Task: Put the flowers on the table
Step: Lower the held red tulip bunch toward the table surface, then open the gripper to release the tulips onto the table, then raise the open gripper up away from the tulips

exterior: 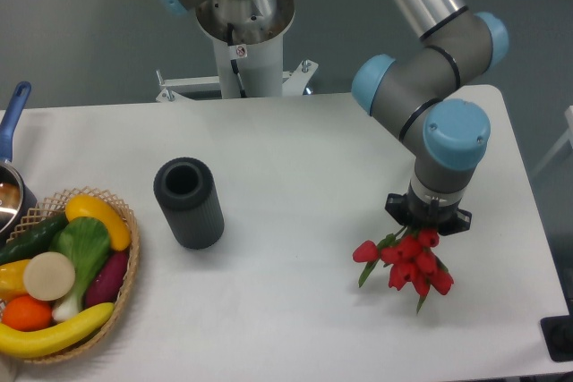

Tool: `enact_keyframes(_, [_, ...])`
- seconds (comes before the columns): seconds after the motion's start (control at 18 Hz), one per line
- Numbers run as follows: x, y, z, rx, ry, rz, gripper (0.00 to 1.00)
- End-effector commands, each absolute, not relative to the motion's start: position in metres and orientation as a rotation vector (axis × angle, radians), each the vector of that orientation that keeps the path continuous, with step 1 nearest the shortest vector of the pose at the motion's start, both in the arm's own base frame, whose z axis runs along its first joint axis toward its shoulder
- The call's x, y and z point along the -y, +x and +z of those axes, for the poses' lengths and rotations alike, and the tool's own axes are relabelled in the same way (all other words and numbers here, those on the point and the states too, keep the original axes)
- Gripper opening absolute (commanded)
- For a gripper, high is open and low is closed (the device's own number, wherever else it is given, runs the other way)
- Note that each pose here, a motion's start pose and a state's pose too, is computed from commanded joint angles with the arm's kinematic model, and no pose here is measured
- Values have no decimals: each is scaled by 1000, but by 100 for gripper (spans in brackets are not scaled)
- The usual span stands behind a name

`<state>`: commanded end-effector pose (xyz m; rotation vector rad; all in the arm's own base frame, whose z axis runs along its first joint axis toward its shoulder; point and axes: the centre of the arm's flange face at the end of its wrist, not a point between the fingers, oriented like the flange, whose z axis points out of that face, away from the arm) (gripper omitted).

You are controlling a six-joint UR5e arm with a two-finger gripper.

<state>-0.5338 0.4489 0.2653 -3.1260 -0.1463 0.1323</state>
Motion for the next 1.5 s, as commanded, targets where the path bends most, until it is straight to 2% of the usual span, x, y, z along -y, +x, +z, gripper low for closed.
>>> enact_keyframes(0.06, [-452,-533,262,132,-3127,127,20])
enact_keyframes(0.17, [-453,-534,261,127,-3124,126,38])
enact_keyframes(0.22, [-453,-534,260,127,-3121,132,55])
enact_keyframes(0.28, [-455,-535,259,134,-3112,155,97])
enact_keyframes(0.33, [-456,-535,258,137,-3100,193,100])
enact_keyframes(0.5, [-452,-529,257,128,-3075,249,100])
enact_keyframes(0.72, [-438,-520,276,146,-3056,308,100])
enact_keyframes(1.0, [-370,-538,296,280,-3050,380,100])
enact_keyframes(1.28, [-339,-555,301,29,-3095,386,100])
enact_keyframes(1.5, [-339,-555,301,3,-3098,385,100])
